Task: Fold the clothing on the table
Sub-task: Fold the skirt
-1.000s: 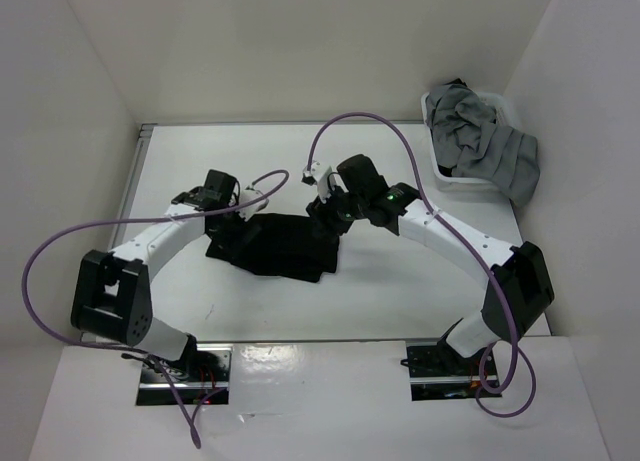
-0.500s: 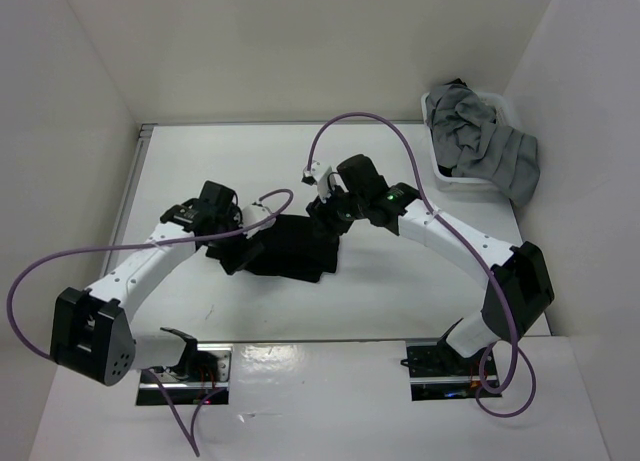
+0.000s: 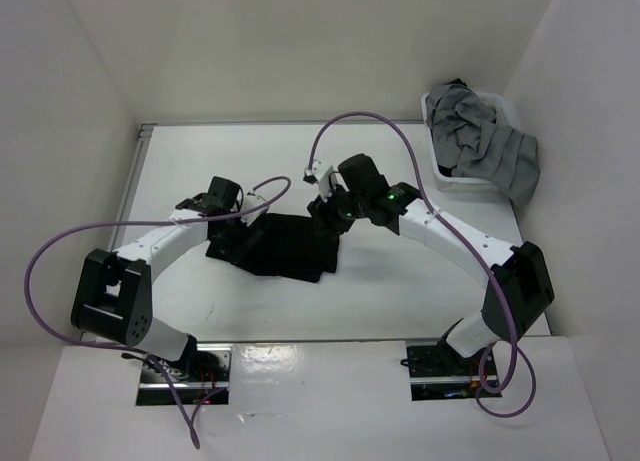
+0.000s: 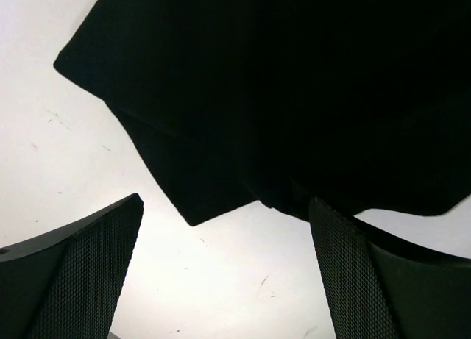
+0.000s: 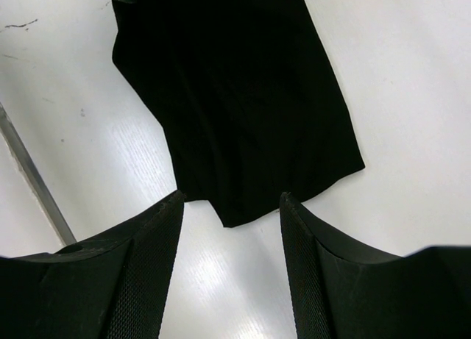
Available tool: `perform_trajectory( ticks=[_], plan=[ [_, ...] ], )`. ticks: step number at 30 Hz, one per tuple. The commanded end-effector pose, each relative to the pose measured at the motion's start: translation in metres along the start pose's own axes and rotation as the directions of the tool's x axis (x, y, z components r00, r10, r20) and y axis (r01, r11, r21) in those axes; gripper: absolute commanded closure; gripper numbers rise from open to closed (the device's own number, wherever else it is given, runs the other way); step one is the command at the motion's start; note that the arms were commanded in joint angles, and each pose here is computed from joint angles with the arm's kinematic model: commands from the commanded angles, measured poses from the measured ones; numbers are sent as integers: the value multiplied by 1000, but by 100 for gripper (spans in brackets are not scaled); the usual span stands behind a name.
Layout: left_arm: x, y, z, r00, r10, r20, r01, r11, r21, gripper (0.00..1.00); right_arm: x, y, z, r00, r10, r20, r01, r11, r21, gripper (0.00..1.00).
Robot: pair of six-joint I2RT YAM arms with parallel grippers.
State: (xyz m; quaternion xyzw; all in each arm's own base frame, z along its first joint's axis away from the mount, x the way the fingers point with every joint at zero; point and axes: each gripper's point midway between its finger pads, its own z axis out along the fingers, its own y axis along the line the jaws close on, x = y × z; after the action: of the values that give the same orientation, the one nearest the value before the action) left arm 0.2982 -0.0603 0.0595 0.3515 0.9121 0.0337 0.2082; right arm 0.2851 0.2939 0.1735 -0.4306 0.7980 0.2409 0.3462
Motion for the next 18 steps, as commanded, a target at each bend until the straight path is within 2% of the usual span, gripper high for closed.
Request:
perform_trajectory(
  ticks=[1, 18],
  plan=[
    [-13, 14, -1, 998, -47, 30, 49, 996, -74, 1, -10, -5, -3, 999, -22, 45, 21, 1000, 17, 39],
    [-5, 32, 4, 995, -96, -5, 94, 983, -160, 1, -10, -5, -3, 999, -22, 45, 21, 1000, 17, 39]
  ],
)
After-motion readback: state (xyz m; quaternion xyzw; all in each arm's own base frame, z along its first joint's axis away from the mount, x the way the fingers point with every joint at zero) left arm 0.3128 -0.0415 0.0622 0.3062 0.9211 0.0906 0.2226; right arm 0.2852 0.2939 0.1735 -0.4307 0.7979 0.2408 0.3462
